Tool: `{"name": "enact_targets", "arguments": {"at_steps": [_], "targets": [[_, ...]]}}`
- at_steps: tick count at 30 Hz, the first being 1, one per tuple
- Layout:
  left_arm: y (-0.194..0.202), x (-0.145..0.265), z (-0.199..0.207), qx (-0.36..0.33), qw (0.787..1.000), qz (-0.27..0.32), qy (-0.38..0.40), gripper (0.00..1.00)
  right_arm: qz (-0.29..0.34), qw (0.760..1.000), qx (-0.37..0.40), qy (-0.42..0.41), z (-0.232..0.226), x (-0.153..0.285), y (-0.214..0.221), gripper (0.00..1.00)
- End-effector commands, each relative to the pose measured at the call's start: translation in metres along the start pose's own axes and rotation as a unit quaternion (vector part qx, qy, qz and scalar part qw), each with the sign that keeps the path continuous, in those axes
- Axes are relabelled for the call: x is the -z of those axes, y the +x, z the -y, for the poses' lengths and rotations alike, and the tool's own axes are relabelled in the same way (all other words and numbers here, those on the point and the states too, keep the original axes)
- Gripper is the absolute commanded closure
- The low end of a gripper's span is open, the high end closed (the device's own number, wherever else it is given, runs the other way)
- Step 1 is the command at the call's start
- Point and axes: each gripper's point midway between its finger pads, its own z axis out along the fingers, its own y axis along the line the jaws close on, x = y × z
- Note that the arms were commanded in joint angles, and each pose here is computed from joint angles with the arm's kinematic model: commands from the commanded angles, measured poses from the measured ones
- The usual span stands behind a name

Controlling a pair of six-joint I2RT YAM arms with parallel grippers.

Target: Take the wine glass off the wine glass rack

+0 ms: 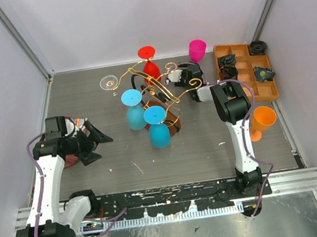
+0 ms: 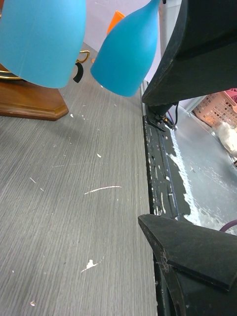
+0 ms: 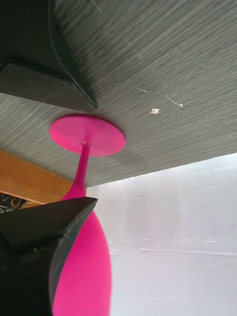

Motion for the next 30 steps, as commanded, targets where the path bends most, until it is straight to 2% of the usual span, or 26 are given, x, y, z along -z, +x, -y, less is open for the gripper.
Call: {"name": "enact_targets", "arguments": {"at_steps": [1, 6, 13, 19, 27, 30], "targets": [[0.006, 0.005, 0.002, -0.014, 1.000, 0.000, 0.013, 0.02, -0.038, 0.984, -0.046, -0.166, -0.094, 0.026, 0.013, 0.21], [0.010, 0.009, 0.001, -0.020, 1.000, 0.004, 0.016, 0.02, -0.048, 0.975, -0.058, -0.210, -0.109, 0.040, 0.013, 0.16], [0.015, 0.012, 0.002, -0.029, 0.999, 0.003, 0.022, 0.02, -0.066, 0.960, -0.073, -0.262, -0.119, 0.063, 0.014, 0.20], [0.020, 0.012, 0.000, -0.029, 0.999, 0.000, 0.028, 0.02, -0.082, 0.944, -0.118, -0.297, -0.121, 0.087, 0.010, 0.23], [0.032, 0.008, -0.005, -0.024, 0.999, -0.015, 0.039, 0.02, -0.118, 0.901, -0.229, -0.348, -0.109, 0.120, -0.010, 0.27], [0.031, 0.008, -0.006, -0.024, 0.999, -0.011, 0.040, 0.02, -0.137, 0.888, -0.254, -0.359, -0.107, 0.123, -0.011, 0.21]]}}
